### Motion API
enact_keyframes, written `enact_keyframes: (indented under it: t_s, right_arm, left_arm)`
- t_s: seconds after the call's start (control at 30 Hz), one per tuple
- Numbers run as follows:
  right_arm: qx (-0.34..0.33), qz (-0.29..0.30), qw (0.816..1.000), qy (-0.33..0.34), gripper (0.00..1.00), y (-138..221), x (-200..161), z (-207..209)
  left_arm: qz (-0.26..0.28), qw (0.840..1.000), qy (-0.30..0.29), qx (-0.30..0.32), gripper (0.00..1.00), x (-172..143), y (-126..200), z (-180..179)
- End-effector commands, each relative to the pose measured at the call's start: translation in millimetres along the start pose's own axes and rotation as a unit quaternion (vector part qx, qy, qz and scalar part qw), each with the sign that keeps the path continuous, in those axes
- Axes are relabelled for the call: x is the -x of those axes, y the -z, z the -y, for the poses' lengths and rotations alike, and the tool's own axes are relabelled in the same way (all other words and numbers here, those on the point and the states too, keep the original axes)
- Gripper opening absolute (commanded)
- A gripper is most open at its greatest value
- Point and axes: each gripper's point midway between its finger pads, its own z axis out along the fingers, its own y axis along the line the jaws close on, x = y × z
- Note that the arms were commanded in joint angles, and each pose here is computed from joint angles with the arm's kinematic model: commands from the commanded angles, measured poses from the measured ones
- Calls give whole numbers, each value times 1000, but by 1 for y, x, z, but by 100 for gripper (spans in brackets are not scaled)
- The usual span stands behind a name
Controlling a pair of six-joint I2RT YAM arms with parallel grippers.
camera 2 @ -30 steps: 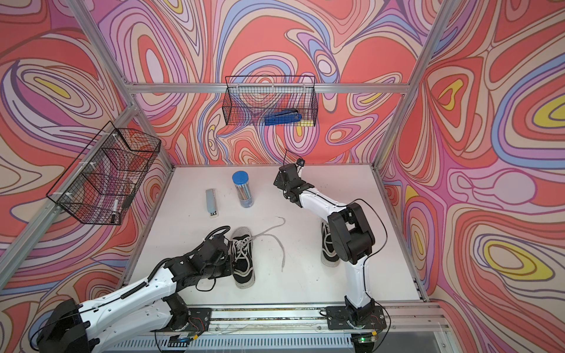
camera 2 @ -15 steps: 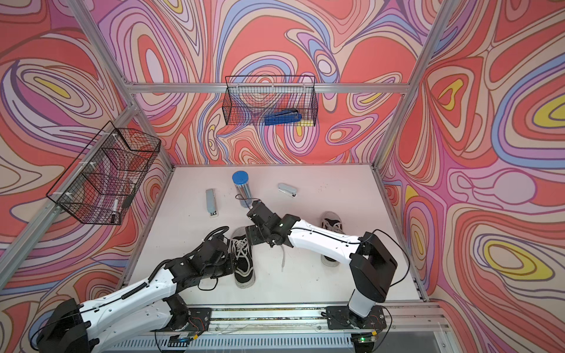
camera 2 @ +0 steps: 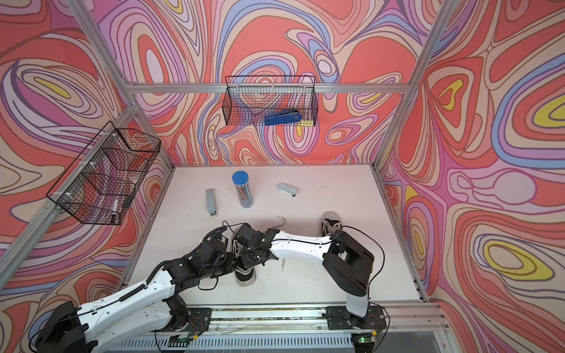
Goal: Remove the insole from the shoe
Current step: Untie the shoelace on the shoe.
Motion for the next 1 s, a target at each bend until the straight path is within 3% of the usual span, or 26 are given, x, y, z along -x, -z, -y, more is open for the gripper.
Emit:
enact_keyframes:
  t_s: [0.0,0.13,0.37,0.67,0.8,0.83,0.9,0.97]
  right_arm:
    - [-19,45,999,-19,8,10,21,2]
    - [-76,91,992,-38,0,38,32,28]
    - [-110,112,983,-98,0,63,38,85]
    - [-145,43,979,-139,0,33,2,141]
    - [-136,27,981,-135,0,30,-2,137]
    - [-131,25,982,-133,5,34,1,134]
    - [-118,27,984,-127,20,44,8,126]
    - [-101,27,987,-121,29,58,14,115]
  left_arm:
    - [24,1000,5,-8,0,12,2,8]
    - [33,999,-1,-11,0,22,3,14]
    - [44,996,-47,-55,0,61,-6,70]
    - [-19,997,-16,-71,0,20,-54,73]
    - [-24,997,2,-72,0,6,-61,67]
    - [-32,998,7,-56,0,-3,-65,51]
    - [-25,998,7,-55,0,-1,-63,49]
    - [-23,998,5,-55,0,0,-62,49]
